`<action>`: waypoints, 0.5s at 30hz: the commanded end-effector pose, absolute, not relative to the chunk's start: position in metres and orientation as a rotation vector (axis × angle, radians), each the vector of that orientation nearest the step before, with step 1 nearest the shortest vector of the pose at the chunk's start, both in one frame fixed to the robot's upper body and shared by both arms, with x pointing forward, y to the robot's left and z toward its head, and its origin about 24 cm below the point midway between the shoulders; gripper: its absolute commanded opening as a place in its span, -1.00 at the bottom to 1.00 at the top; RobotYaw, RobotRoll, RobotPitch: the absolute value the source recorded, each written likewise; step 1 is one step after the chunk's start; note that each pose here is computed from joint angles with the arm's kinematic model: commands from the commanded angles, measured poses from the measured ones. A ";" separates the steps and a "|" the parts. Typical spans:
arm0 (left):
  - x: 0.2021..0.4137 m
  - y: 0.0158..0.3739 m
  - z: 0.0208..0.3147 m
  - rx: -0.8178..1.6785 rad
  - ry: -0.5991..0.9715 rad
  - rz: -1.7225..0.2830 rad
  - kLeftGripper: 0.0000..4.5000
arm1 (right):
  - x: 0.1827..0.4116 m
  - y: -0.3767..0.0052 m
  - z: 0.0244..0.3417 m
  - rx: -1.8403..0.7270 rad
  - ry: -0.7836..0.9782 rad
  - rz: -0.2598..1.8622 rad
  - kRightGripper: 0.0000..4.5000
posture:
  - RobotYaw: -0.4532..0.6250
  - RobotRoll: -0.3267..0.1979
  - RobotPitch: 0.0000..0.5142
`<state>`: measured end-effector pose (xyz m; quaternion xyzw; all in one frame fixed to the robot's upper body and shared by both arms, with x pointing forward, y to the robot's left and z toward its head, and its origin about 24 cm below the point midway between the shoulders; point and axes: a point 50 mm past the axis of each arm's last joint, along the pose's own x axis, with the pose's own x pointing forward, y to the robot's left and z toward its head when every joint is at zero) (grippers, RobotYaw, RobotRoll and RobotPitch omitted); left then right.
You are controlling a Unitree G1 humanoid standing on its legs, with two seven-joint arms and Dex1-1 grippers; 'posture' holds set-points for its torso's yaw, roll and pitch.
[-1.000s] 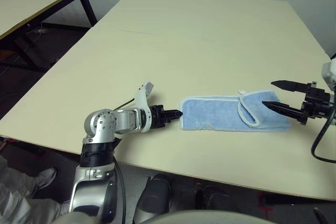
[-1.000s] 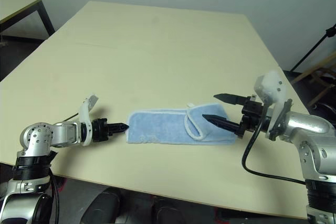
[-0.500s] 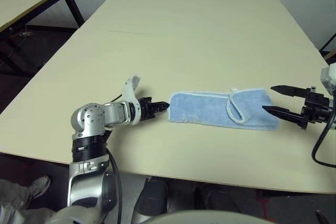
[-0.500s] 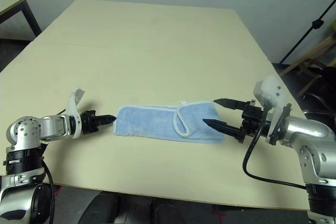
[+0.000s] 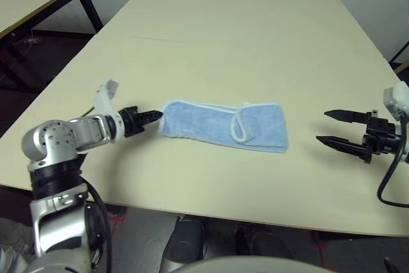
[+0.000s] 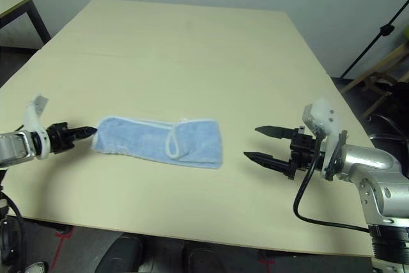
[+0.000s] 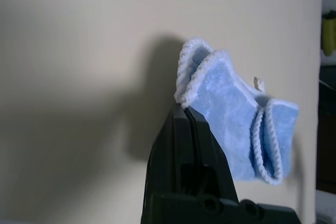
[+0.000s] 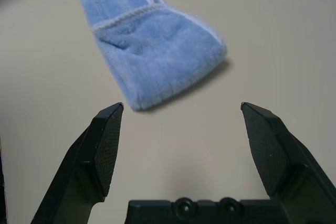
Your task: Fold the towel and set it aside.
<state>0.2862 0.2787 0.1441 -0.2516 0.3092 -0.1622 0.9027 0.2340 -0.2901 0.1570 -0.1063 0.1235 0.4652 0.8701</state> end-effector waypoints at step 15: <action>0.299 0.288 0.146 -0.459 0.618 -0.283 -0.39 | 0.228 -0.287 0.152 -0.200 0.268 0.998 1.00 | 0.05 0.25 -0.60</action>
